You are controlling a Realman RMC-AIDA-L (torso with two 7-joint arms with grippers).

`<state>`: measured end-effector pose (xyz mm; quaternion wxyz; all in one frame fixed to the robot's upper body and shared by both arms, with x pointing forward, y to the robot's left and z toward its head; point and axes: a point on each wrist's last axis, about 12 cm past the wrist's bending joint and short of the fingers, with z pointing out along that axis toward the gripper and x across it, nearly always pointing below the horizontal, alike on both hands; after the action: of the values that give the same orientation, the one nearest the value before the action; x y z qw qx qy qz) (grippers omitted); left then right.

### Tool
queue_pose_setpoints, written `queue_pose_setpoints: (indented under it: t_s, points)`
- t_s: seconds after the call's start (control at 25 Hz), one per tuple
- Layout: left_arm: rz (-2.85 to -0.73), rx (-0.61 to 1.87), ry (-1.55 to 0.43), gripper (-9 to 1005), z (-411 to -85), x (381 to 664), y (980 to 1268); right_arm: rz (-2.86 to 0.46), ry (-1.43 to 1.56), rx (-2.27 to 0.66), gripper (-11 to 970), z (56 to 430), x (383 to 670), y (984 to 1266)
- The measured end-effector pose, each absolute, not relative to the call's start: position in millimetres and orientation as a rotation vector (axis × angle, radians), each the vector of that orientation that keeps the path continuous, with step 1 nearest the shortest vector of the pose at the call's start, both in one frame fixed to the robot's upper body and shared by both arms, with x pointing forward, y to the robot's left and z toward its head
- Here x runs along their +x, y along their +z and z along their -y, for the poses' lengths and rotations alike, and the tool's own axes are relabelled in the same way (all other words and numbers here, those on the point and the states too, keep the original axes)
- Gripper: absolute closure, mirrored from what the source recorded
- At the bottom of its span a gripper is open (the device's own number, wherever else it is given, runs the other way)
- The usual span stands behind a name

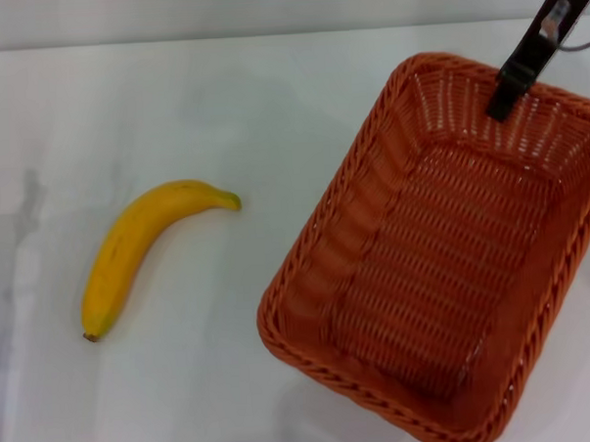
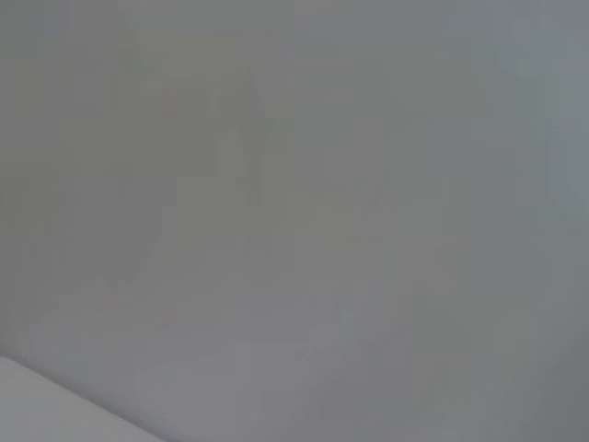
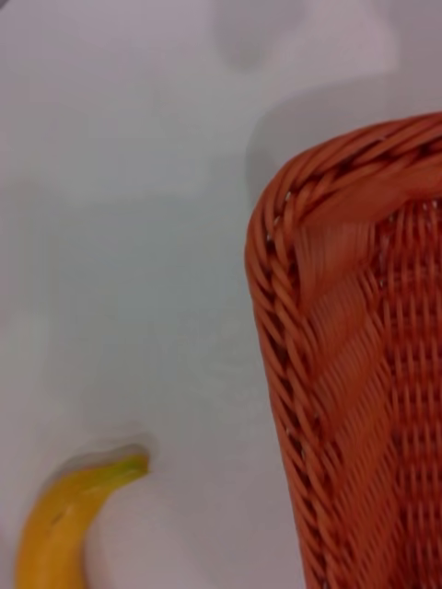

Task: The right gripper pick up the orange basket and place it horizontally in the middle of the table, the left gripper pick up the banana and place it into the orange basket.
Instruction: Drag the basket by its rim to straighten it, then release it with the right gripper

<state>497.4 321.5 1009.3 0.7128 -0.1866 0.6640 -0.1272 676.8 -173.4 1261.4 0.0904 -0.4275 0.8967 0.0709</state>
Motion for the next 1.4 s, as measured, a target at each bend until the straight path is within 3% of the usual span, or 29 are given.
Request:
queue_pose_setpoints:
  t_s: [0.24, 0.72, 1.04, 1.4]
  points:
    - [-1.470, -0.414, -0.281, 119, -322, 498, 1010, -2.672, 0.272, -1.219, 789, 178, 679, 1279]
    - [-1.452, -0.401, -0.282, 121, -322, 507, 1016, -2.690, 0.510, -0.809, 791, 202, 689, 1301]
    - [-1.444, -0.372, -0.266, 122, -325, 513, 1020, -2.614, 0.823, -0.364, 791, 236, 690, 1280]
    - [-1.438, -0.354, -0.257, 123, -327, 517, 1023, -2.598, 0.839, -0.138, 790, 263, 681, 1260]
